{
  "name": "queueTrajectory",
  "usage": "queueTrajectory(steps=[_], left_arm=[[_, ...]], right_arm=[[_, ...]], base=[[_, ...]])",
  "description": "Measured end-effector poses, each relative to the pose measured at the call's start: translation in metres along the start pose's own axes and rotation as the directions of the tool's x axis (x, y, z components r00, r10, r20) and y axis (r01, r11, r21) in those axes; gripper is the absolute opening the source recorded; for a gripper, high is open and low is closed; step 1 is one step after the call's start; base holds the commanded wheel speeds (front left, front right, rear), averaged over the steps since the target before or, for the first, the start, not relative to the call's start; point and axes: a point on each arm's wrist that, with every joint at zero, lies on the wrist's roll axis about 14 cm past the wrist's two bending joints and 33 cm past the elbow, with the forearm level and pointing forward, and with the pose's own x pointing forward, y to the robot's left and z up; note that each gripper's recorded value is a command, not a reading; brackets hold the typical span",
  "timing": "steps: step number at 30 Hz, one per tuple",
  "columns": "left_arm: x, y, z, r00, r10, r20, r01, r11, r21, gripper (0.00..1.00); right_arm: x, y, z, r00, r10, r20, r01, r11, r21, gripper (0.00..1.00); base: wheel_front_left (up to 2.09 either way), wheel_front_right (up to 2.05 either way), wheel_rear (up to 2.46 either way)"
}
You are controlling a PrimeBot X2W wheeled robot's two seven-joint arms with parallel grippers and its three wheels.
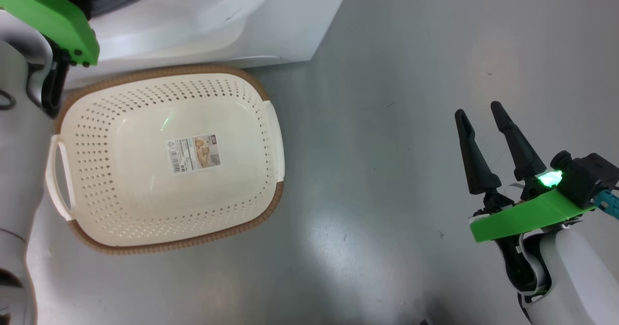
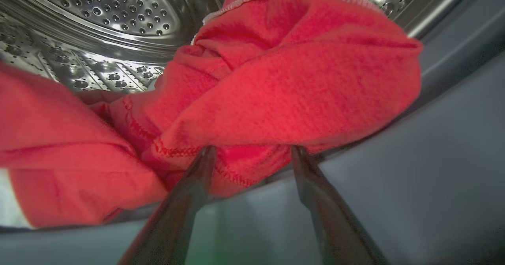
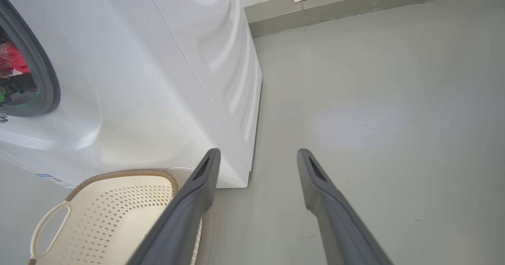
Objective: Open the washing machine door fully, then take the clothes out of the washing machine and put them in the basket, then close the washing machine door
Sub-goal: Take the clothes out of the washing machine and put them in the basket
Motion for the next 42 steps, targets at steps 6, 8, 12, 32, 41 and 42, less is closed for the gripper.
queueTrajectory(steps=[6, 8, 12, 32, 41, 42], left_arm=[[0.001, -0.002, -0.002, 1.000, -0.001, -0.005, 0.001, 1.000, -0.001, 0.00], [0.001, -0.002, -0.002, 1.000, 0.002, -0.002, -0.002, 1.000, -0.008, 0.00], [0.000, -0.001, -0.001, 1.000, 0.007, 0.002, -0.007, 1.000, -0.017, 0.00], [-0.053, 0.012, 0.073, 0.946, 0.099, 0.308, -0.048, 0.985, -0.169, 0.00], [-0.097, 0.012, 0.101, 0.891, 0.147, 0.430, -0.072, 0.980, -0.186, 0.00], [-0.101, 0.011, 0.104, 0.884, 0.146, 0.445, -0.069, 0.981, -0.183, 0.00]], right_arm=[[-0.002, -0.002, 0.002, 1.000, -0.006, 0.004, 0.006, 1.000, -0.002, 1.00], [-0.002, -0.002, 0.002, 1.000, -0.006, 0.005, 0.006, 1.000, -0.002, 1.00], [-0.002, -0.001, 0.003, 1.000, -0.005, 0.007, 0.005, 1.000, -0.002, 1.00], [0.001, 0.019, 0.027, 0.996, 0.057, 0.066, -0.056, 0.998, -0.010, 1.00], [-0.010, 0.026, 0.036, 0.994, 0.071, 0.082, -0.071, 0.997, -0.012, 1.00], [-0.011, 0.027, 0.038, 0.993, 0.074, 0.088, -0.073, 0.997, -0.012, 1.00]], base=[[0.00, 0.00, 0.00], [0.00, 0.00, 0.00], [0.00, 0.00, 0.00], [0.00, 0.00, 0.00], [0.00, 0.00, 0.00], [0.00, 0.00, 0.00]])
